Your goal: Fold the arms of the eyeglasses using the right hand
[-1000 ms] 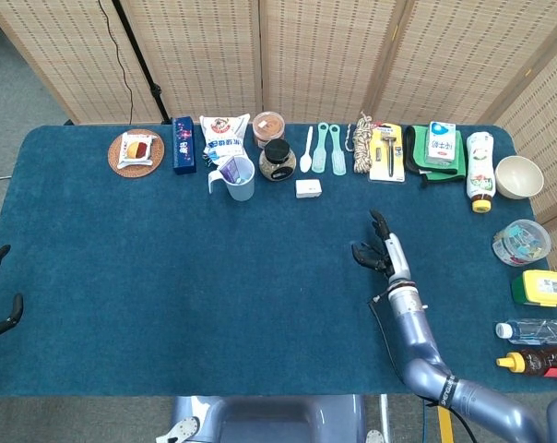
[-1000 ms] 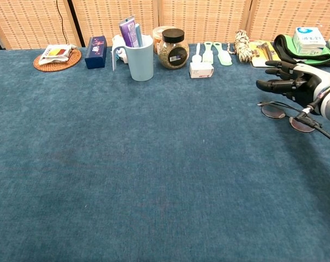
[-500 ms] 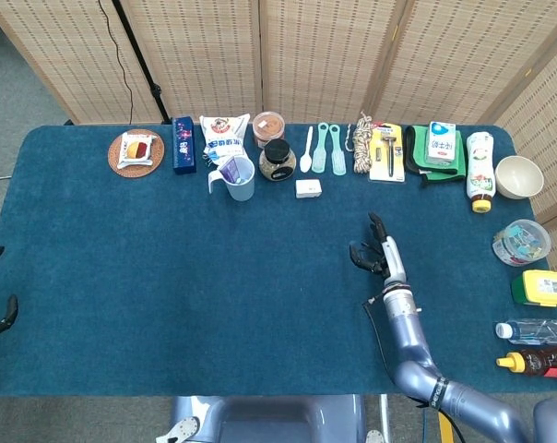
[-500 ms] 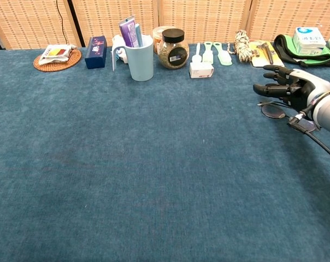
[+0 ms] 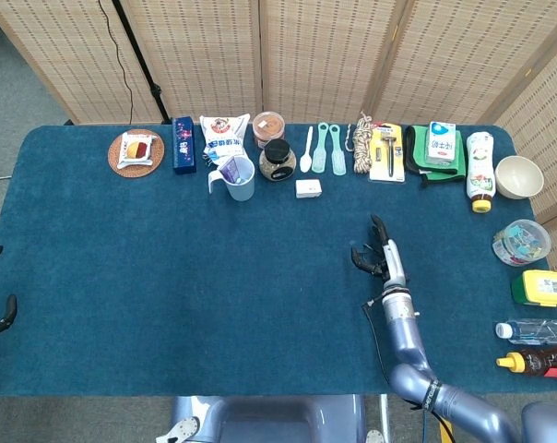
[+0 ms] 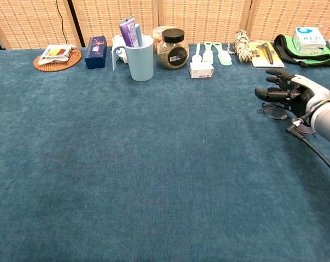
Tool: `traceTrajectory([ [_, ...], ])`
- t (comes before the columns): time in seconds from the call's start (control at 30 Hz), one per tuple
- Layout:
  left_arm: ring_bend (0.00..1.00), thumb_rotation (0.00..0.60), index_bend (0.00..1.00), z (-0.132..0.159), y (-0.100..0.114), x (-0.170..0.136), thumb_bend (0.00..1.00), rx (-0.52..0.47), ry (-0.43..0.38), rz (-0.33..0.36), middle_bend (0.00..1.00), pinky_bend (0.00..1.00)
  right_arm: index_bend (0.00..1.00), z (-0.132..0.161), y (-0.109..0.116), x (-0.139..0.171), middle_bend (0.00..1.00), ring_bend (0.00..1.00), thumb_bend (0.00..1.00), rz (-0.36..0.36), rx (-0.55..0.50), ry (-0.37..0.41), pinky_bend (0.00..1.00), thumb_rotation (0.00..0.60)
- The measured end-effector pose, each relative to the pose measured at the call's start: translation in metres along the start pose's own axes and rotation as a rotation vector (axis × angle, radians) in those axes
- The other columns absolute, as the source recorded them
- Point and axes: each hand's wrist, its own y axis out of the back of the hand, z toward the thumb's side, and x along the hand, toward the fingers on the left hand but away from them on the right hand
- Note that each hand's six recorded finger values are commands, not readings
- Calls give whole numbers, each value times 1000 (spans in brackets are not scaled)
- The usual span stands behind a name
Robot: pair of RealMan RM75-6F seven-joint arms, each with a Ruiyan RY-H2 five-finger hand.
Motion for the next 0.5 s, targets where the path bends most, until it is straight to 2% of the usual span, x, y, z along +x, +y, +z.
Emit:
traceTrajectory([
  [0.23, 0, 384, 70, -1, 1, 0, 503, 1, 2, 3, 0, 29, 0, 1, 1, 0, 0, 0, 471, 2, 8, 13, 0, 600],
  [0.5, 0, 385, 70, 1, -3, 0, 503, -4, 1, -4, 0, 29, 0, 30, 13, -1, 0, 0, 472, 25, 97, 104, 0, 600],
])
